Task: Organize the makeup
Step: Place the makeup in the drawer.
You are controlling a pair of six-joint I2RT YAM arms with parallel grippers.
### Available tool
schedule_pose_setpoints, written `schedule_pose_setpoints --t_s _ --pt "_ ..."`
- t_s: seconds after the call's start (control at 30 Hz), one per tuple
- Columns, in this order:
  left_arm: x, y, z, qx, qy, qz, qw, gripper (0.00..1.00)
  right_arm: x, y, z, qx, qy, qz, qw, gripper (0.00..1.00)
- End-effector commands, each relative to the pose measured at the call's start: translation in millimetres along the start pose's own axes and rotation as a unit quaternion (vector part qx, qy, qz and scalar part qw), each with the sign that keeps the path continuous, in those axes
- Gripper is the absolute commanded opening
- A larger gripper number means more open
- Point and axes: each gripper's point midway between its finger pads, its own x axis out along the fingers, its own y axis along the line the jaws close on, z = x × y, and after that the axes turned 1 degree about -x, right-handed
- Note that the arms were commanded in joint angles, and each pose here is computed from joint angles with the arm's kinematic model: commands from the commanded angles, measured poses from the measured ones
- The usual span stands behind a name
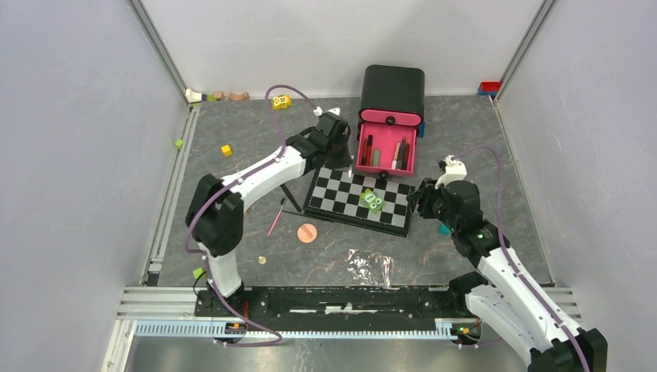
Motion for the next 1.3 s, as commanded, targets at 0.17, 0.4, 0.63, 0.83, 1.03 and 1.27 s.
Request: schedule_pose_setpoints --t_s 0.17,0.4,0.63,0.83,1.03,1.27 --pt "39 -59 31 0.051 -0.006 -0.086 0.995 0.15 -12 -6 17 -0.011 -0.022 -0.025 0.999 0.48" --pt "68 -84 38 0.061 -0.013 -0.133 0.989 0.15 -16 -8 18 -0.017 -0.022 -0.033 0.999 0.48" --pt "92 -103 40 0.046 -0.015 -0.171 0.984 0.15 -17 -11 19 -0.022 -0.022 -0.040 0.999 0.48" --pt "108 -114 48 0.038 -0.026 -0.181 0.982 0.16 -18 -13 16 -0.024 -0.017 -0.043 0.999 0.48" --pt "122 -114 44 0.041 -0.017 -0.177 0.983 0.19 -19 -15 16 -0.028 -0.019 -0.047 0.998 0.48" --pt "126 -109 39 0.053 -0.011 -0.165 0.985 0.24 -20 -14 17 -0.026 -0.022 -0.044 0.998 0.48"
